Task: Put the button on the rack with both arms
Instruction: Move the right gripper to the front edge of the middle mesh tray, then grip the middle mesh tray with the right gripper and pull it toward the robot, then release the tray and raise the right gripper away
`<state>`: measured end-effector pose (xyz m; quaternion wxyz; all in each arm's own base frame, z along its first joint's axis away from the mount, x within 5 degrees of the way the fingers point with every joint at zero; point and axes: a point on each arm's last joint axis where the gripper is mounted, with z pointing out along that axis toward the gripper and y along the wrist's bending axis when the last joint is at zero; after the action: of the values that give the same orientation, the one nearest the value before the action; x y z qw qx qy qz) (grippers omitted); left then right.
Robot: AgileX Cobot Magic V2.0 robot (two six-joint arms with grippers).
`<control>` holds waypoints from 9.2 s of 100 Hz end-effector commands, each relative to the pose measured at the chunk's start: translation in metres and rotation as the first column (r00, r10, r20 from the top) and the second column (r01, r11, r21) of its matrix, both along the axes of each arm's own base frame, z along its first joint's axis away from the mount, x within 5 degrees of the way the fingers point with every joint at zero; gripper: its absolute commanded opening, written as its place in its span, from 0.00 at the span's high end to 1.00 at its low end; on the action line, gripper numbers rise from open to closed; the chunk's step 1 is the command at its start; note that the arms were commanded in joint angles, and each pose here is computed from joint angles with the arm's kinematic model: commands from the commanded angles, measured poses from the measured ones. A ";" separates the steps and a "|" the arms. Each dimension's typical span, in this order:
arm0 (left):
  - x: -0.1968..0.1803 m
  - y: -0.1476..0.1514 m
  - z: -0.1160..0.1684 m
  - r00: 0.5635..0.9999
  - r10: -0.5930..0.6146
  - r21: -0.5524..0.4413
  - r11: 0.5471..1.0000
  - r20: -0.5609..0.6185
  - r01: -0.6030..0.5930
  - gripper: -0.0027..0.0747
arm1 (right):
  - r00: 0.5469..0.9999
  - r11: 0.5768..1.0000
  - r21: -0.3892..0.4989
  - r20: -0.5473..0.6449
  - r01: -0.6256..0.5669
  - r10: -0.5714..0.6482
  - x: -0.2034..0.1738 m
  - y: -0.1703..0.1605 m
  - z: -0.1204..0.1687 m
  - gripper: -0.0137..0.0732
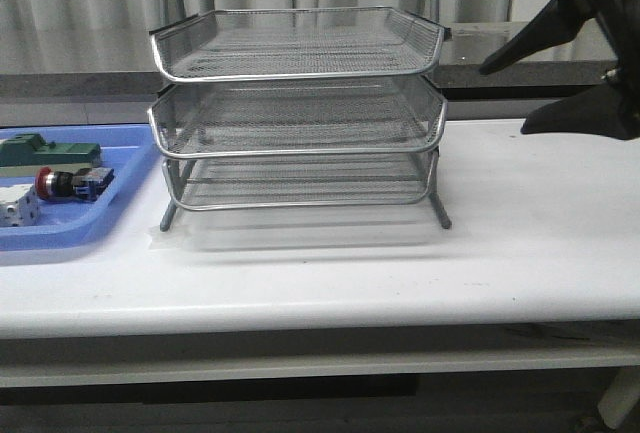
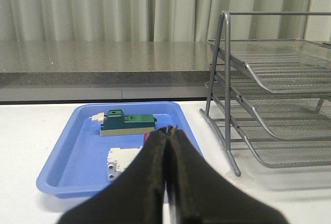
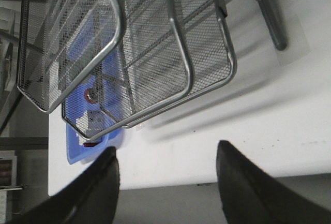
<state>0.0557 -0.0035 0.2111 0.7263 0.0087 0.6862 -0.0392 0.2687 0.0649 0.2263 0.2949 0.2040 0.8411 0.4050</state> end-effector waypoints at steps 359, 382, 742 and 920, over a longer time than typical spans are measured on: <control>-0.001 -0.001 -0.010 0.998 -0.019 -0.020 1.000 0.056 0.021 0.99 | 0.954 0.959 0.101 -0.117 -0.265 0.276 -0.035 0.038 -0.056 0.76; -0.001 -0.001 -0.010 0.998 -0.019 -0.020 1.000 0.056 0.021 0.99 | 0.953 0.956 0.082 -0.095 -0.282 0.289 -0.035 0.038 -0.055 0.50; -0.002 -0.001 0.004 0.995 -0.021 -0.083 0.996 0.098 0.029 0.99 | 0.990 0.584 -0.810 0.122 0.055 0.076 -0.174 -0.063 0.125 0.92; 0.218 -0.027 0.127 0.620 -0.056 0.269 0.868 -0.783 0.418 0.40 | 0.990 0.584 -0.810 0.122 0.055 0.076 -0.174 -0.063 0.125 0.92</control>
<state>0.2730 -0.0274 0.3185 0.2967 0.2479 0.9221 0.0143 0.0924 0.0036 0.3374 0.3749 0.0160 0.9269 -0.0023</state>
